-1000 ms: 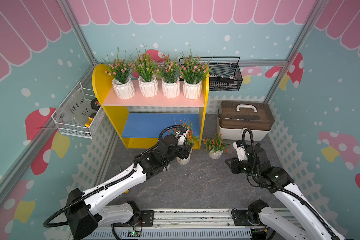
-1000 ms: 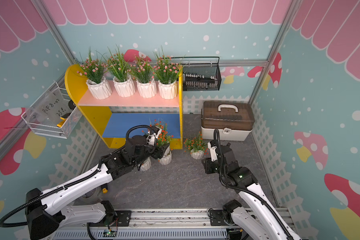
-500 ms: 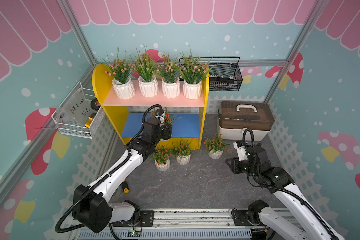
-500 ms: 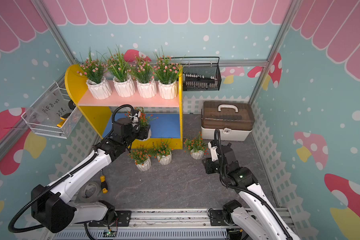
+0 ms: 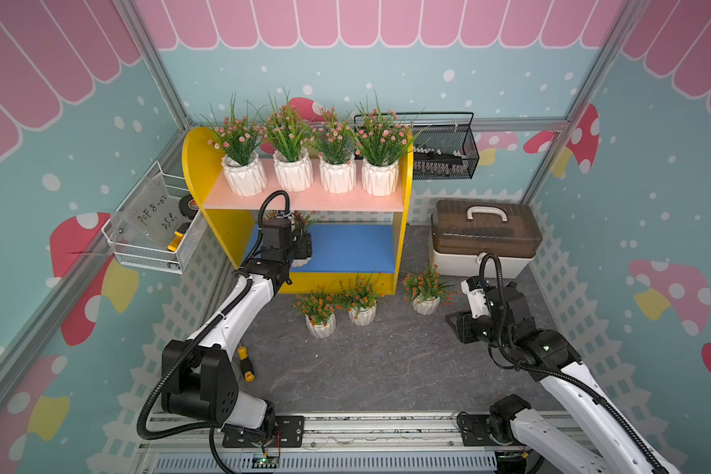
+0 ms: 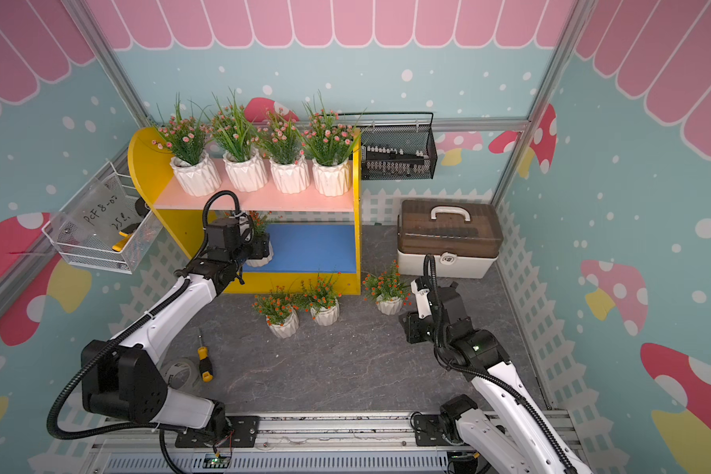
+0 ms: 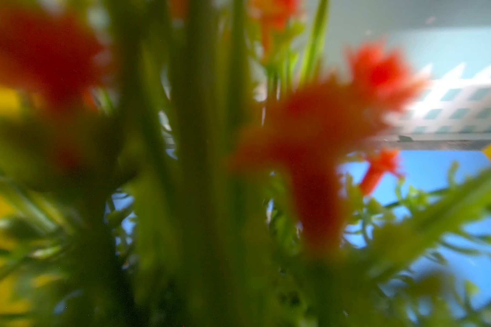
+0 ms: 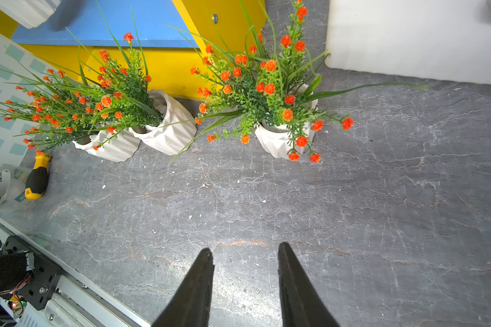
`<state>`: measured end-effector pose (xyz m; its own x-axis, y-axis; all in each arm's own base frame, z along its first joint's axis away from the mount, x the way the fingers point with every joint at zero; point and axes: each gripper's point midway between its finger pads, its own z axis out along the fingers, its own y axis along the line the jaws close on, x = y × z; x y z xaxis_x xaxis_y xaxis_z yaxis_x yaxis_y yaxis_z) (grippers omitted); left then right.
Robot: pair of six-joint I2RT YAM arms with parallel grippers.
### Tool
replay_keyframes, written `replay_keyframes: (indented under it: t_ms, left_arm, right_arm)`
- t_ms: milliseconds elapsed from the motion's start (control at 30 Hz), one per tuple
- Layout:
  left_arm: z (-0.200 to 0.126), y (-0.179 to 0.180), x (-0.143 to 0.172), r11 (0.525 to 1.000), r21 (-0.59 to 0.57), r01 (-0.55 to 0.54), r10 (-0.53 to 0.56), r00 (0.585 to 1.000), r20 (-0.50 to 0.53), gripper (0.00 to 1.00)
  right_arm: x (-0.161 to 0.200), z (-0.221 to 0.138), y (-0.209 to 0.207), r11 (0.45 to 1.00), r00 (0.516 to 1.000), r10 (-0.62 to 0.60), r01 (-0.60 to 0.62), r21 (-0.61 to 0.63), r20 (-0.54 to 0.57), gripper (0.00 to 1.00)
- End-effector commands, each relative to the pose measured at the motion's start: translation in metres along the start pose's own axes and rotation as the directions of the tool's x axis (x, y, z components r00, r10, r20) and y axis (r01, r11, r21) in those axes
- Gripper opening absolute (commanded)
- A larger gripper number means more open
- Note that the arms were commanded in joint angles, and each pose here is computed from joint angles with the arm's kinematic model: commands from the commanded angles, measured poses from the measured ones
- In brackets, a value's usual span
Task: Place the baby's breath potted plants on the rack by color
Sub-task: Place the baby's breath potted plant on the rack.
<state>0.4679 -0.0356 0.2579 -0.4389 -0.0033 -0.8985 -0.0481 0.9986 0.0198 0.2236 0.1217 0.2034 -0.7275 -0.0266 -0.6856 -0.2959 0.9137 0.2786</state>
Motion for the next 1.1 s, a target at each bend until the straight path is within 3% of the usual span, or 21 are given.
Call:
replay_keyframes:
  t_ms: [0, 533, 1067]
  left_arm:
    - [-0.002, 0.021, -0.053, 0.996, -0.021, 0.083, -0.078, 0.985, 0.157, 0.35]
    - [0.024, 0.077, -0.043, 0.975, -0.143, 0.167, -0.143, 0.976, 0.165, 0.33]
    - [0.019, 0.107, -0.019, 0.951, -0.242, 0.194, -0.156, 0.974, 0.166, 0.31]
  right_arm:
    - [0.003, -0.001, -0.001, 1.0, 1.0, -0.013, 0.013, -0.001, -0.008, 0.37]
    - [0.003, -0.002, 0.0, 1.0, 1.0, -0.014, 0.014, -0.009, -0.004, 0.37]
    - [0.002, -0.002, 0.001, 1.0, 1.0, -0.014, 0.014, -0.015, -0.001, 0.37]
